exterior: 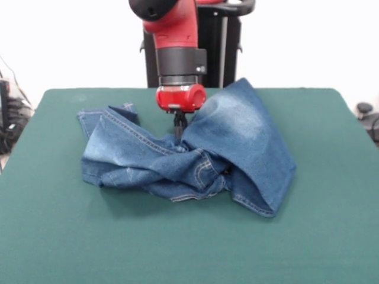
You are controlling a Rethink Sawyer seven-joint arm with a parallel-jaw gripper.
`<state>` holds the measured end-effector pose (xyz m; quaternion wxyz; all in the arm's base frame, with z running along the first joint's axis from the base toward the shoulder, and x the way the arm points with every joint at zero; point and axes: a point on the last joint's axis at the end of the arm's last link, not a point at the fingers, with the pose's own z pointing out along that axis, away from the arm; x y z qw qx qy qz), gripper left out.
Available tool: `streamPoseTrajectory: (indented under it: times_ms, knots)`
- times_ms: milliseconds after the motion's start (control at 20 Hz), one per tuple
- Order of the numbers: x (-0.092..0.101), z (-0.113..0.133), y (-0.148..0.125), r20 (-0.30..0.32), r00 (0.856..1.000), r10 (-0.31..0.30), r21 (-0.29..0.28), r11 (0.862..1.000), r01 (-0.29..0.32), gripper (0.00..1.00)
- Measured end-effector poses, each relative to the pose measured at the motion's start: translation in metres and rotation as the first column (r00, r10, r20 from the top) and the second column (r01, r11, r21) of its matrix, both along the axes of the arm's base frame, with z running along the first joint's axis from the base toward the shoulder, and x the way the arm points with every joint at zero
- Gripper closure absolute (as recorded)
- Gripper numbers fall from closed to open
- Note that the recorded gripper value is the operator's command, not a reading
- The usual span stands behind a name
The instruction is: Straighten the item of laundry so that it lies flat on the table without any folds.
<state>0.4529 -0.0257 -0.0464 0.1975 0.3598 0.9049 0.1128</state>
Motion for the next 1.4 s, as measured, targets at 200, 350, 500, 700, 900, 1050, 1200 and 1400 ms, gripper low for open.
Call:
streamPoseTrajectory:
  times_ms: [200, 350, 500, 700, 900, 1050, 1200, 1400]
  knots:
    - [-0.016, 0.002, 0.008, -0.039, 0.999, 0.025, 0.015, 1.0, -0.024, 1.0]
    - [-0.037, 0.007, 0.012, -0.069, 0.998, 0.008, 0.025, 1.0, -0.006, 1.0]
    - [-0.055, 0.009, 0.013, -0.094, 0.995, -0.021, 0.032, 0.999, 0.024, 1.0]
    - [-0.076, 0.008, 0.014, -0.122, 0.991, -0.051, 0.061, 0.996, 0.059, 1.0]
    - [-0.084, 0.008, 0.013, -0.125, 0.99, -0.068, 0.102, 0.991, 0.081, 1.0]
    - [-0.089, 0.008, 0.014, -0.131, 0.989, -0.072, 0.119, 0.989, 0.088, 1.0]
    - [-0.097, 0.009, 0.018, -0.141, 0.987, -0.077, 0.131, 0.987, 0.095, 1.0]
    - [-0.108, 0.009, 0.022, -0.158, 0.984, -0.085, 0.141, 0.984, 0.108, 1.0]
